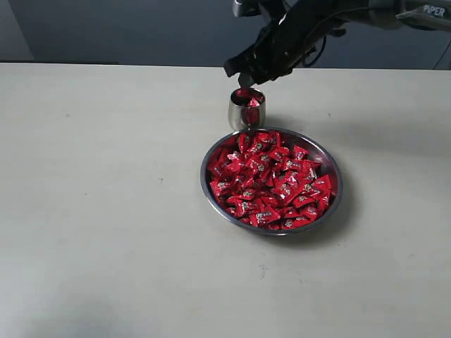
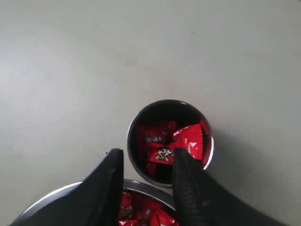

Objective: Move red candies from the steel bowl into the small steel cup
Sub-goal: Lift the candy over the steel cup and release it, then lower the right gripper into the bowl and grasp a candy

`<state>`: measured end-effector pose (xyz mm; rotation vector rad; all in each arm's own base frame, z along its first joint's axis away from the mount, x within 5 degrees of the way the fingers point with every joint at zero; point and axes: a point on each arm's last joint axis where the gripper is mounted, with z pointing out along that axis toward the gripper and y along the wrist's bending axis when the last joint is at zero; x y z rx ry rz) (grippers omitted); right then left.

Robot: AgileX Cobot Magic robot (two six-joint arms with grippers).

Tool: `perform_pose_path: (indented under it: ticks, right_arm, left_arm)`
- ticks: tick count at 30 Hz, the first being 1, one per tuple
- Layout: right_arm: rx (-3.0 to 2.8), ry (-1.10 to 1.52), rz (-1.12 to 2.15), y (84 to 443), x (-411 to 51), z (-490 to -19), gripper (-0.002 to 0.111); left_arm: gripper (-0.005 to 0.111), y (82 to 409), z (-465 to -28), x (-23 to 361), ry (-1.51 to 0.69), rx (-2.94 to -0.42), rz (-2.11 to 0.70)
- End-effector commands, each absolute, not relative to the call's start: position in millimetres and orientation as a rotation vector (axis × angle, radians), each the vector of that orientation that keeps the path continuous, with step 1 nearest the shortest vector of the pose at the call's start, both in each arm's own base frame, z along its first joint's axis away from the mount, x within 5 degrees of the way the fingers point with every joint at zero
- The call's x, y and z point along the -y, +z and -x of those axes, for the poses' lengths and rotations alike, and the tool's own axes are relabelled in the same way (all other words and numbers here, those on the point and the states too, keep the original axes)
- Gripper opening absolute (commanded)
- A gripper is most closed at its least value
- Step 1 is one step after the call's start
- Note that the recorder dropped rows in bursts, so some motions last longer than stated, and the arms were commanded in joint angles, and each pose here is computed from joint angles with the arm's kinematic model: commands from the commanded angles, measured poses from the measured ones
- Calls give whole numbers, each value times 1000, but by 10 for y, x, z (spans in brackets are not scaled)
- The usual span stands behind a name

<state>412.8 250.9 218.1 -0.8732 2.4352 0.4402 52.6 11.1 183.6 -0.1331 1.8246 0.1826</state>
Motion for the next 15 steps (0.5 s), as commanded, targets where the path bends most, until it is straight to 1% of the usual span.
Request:
perform_pose_path:
  ticks: [1, 3, 5, 10, 15]
  right_arm:
    - [-2401, 420, 853, 2541, -2351, -4084, 35]
    - [-2404, 430, 814, 2614, -2276, -4037, 35]
    - [-2417, 435, 787, 2576, -2213, -3955, 35]
    - [-2407, 403, 710, 2389, -2033, -3702, 35]
    - [-2500, 419, 679, 2113, -1951, -3518, 35]
  left_arm:
    - [0, 1830, -526, -108, 179, -1817, 126]
    - [0, 1830, -526, -108, 179, -1817, 126]
    - [0, 1830, -526, -108, 179, -1817, 126]
    - [0, 1830, -526, -108, 179, -1817, 126]
    - [0, 1830, -526, -108, 179, -1817, 126]
